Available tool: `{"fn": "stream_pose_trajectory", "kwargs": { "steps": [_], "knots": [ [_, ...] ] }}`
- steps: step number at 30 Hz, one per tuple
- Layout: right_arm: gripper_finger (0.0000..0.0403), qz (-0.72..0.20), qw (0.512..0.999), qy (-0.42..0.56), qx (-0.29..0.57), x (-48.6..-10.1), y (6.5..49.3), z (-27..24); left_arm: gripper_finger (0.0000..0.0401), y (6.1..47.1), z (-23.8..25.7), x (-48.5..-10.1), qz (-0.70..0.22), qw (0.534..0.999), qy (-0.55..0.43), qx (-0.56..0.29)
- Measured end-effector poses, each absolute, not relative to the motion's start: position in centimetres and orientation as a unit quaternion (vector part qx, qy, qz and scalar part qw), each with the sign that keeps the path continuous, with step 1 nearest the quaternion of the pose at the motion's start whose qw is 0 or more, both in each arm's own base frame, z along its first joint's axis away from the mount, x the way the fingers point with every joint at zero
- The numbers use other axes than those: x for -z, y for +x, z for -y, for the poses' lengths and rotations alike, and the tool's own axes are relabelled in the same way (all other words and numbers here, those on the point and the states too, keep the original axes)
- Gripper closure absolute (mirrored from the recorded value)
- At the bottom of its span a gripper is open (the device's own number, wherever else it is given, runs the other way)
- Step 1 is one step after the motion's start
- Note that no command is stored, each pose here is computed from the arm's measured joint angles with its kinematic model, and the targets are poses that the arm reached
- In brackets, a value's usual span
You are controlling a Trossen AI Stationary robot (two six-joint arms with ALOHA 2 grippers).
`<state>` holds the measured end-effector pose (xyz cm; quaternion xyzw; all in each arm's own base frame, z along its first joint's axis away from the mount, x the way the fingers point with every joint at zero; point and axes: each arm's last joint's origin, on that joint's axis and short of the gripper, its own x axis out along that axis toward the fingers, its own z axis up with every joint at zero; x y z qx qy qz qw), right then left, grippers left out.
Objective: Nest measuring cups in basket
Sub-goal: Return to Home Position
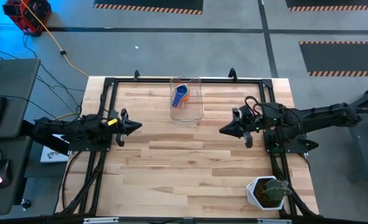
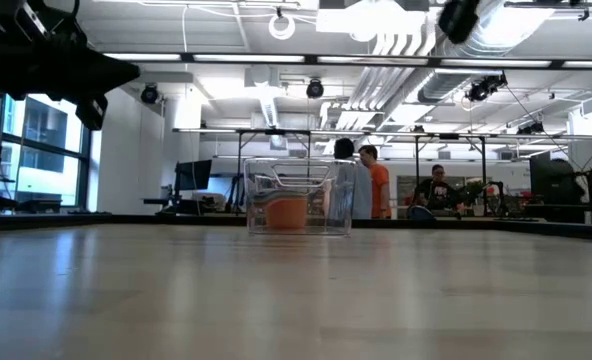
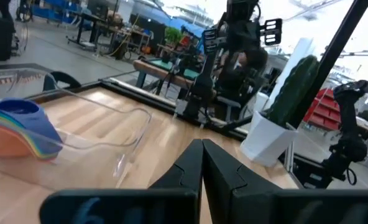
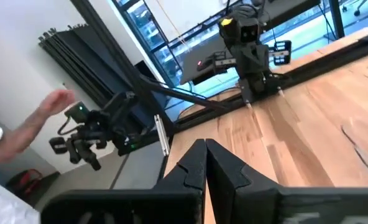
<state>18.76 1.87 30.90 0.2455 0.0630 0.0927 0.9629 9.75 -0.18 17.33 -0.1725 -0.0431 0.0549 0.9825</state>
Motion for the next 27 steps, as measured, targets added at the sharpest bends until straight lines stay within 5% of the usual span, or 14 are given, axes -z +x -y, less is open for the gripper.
{"fn": "stream_pose_trajectory", "kwargs": {
  "steps": [10, 27],
  "knots": [
    [0.0403, 0.063, 0.967, 0.237, -0.065, -26.2, 11.5, -0.6, 0.04, 9.7, 0.2, -17.4, 0.046, 0.982, -0.173, -0.054],
    [0.0403, 0.073, 0.978, 0.193, -0.022, -18.4, 11.4, -0.4, 0.04, 9.7, 0.2, -17.1, 0.034, 0.983, -0.171, -0.056]
  ]
}}
